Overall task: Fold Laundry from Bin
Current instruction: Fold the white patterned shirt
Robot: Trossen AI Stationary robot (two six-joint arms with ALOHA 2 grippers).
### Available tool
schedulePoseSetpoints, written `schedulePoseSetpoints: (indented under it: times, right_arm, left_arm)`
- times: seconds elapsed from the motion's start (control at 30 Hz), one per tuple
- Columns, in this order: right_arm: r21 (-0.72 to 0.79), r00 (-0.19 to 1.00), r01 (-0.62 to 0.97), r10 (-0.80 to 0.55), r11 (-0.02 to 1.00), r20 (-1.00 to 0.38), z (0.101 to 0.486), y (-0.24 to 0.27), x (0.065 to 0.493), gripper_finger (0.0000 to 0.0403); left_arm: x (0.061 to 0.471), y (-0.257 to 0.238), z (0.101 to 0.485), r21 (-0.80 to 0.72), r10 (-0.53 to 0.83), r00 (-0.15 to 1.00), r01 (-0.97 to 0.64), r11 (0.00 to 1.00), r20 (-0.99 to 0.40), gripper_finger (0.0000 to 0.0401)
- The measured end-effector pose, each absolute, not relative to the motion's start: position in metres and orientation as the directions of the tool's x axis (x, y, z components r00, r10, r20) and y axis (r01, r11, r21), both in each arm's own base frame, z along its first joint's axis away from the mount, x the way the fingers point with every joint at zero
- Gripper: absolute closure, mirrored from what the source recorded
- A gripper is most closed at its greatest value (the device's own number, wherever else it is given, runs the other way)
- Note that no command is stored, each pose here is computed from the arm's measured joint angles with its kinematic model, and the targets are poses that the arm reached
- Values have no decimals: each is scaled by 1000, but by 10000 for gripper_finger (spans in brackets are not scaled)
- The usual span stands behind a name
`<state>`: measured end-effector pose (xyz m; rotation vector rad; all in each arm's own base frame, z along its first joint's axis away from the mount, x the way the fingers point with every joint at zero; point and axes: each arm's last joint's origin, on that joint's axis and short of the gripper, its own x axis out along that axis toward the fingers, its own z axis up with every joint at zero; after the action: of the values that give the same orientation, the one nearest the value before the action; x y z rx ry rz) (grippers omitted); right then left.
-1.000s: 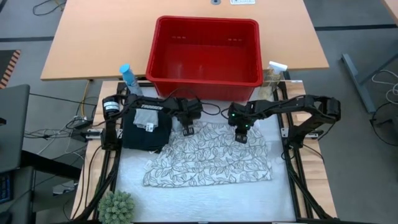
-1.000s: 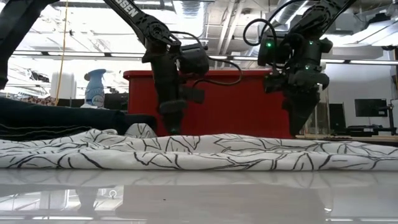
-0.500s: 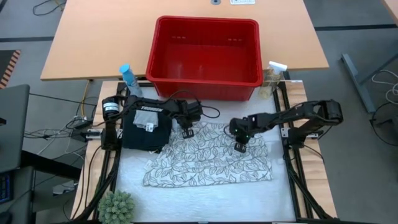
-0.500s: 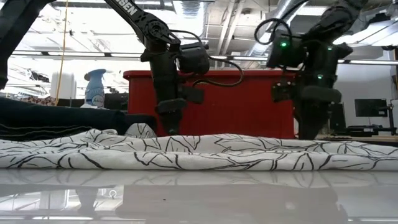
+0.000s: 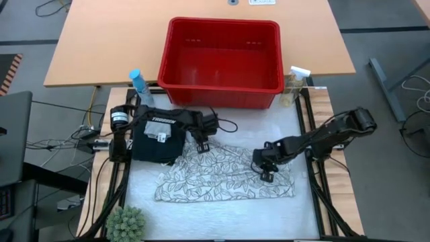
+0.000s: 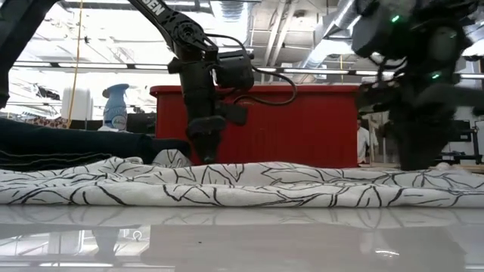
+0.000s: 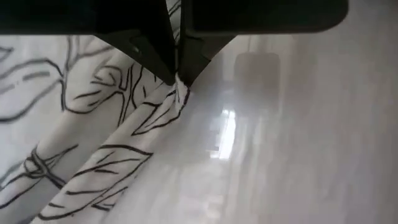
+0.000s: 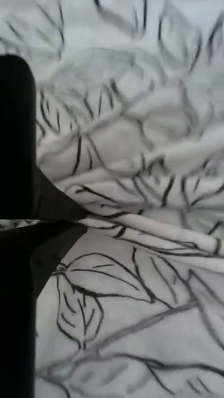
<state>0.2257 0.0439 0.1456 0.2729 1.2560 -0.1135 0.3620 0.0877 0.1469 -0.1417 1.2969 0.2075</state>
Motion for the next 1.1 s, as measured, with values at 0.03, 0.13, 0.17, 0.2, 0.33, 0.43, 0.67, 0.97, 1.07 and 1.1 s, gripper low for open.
schedulePoseSetpoints:
  times: [0.03,0.13,0.17,0.2,0.33,0.43,0.67,0.97,1.07,1.1]
  right_arm:
    - [149,321,222,71,964,-944,149,47,224,369]
    - [191,407,203,94,960,-909,168,48,219,357]
    - [205,443,199,99,958,-891,176,47,217,354]
    - [213,471,198,98,957,-877,183,46,215,352]
    - [111,484,285,-43,952,-874,199,30,198,350]
    - [26,419,403,-159,915,-894,201,10,187,349]
    - [29,433,404,-163,914,-887,197,-9,184,350]
    - [100,406,434,-95,895,-909,166,-10,196,385]
    - [109,412,421,-82,901,-908,162,0,200,385]
    - [98,405,417,-88,903,-910,160,4,201,385]
  left_arm:
    - [362,85,147,9,69,256,-225,974,-964,399]
    - [364,79,147,9,64,258,-208,978,-964,399]
    - [364,78,147,9,62,258,-204,979,-964,399]
    - [364,76,147,10,62,259,-197,980,-964,399]
    - [366,73,147,13,64,270,-186,982,-961,399]
    - [367,73,147,12,65,280,-188,982,-958,399]
    - [369,74,147,11,68,299,-189,982,-952,399]
    - [370,74,147,9,69,307,-193,981,-949,399]
    - [370,74,147,9,70,307,-194,981,-949,399]
    - [370,74,147,9,70,308,-195,981,-949,399]
